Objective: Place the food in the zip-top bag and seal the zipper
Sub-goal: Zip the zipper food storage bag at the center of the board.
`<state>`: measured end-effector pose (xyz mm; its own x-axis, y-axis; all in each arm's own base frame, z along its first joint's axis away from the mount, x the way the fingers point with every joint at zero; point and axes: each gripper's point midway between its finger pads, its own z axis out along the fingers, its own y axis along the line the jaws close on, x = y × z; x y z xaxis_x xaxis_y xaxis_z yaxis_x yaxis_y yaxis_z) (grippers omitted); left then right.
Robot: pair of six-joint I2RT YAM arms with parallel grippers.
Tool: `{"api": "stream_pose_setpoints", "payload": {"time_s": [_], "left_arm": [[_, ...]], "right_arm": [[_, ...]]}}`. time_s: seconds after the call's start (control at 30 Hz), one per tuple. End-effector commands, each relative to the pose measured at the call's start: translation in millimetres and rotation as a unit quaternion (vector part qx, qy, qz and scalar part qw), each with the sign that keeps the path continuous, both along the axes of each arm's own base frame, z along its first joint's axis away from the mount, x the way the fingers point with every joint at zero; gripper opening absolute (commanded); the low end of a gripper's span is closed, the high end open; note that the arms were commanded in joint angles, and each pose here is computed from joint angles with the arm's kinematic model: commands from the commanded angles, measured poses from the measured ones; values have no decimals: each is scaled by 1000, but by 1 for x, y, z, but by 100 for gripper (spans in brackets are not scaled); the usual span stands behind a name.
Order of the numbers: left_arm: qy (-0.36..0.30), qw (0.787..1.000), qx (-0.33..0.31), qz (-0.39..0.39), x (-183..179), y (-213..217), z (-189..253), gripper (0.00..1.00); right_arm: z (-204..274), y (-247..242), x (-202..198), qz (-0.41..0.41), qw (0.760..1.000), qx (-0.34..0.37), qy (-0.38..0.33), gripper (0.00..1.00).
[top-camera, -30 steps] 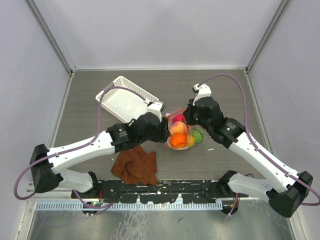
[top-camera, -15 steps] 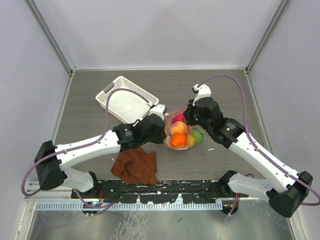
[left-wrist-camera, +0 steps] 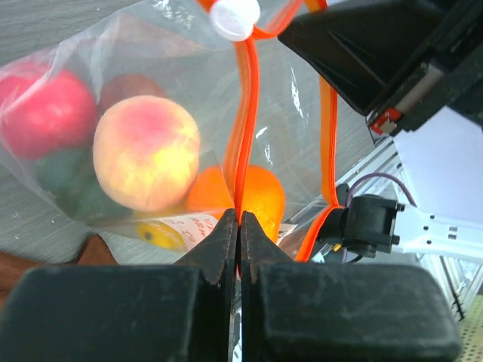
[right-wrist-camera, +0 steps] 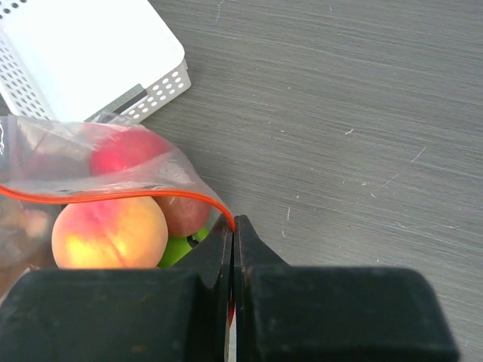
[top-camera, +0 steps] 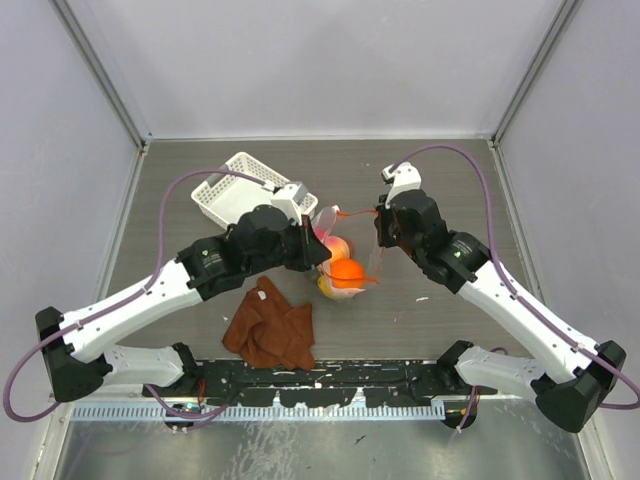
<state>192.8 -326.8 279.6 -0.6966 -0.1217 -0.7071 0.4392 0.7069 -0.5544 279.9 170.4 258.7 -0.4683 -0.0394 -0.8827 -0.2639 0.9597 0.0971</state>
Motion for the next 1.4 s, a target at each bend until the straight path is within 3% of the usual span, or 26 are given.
{"api": "stream_pose_setpoints", "payload": {"time_s": [0.0, 0.1, 0.23, 0.43, 0.57, 1.0, 1.37], "left_arm": [[38, 998, -53, -13, 1, -8, 9, 0], [56, 996, -60, -18, 1, -4, 9, 0], [27, 998, -48, 11, 11, 9, 14, 0], [43, 998, -40, 15, 18, 4, -1, 0], [54, 998, -26, 23, 26, -1, -13, 0], [43, 996, -38, 62, 40, 2, -12, 0], [40, 996, -39, 70, 43, 4, -13, 0]], "right_arm": [[1, -2, 15, -12, 1000, -24, -12, 4], [-11, -12, 22, -35, 998, -52, -10, 5], [-18, -20, 32, -50, 996, -71, 9, 3], [32, 31, 28, 59, 998, 24, -8, 2], [47, 44, 23, 93, 995, 44, -8, 4], [48, 25, -39, 149, 987, 56, 13, 62], [-6, 32, -75, 255, 965, 7, 65, 100]]}}
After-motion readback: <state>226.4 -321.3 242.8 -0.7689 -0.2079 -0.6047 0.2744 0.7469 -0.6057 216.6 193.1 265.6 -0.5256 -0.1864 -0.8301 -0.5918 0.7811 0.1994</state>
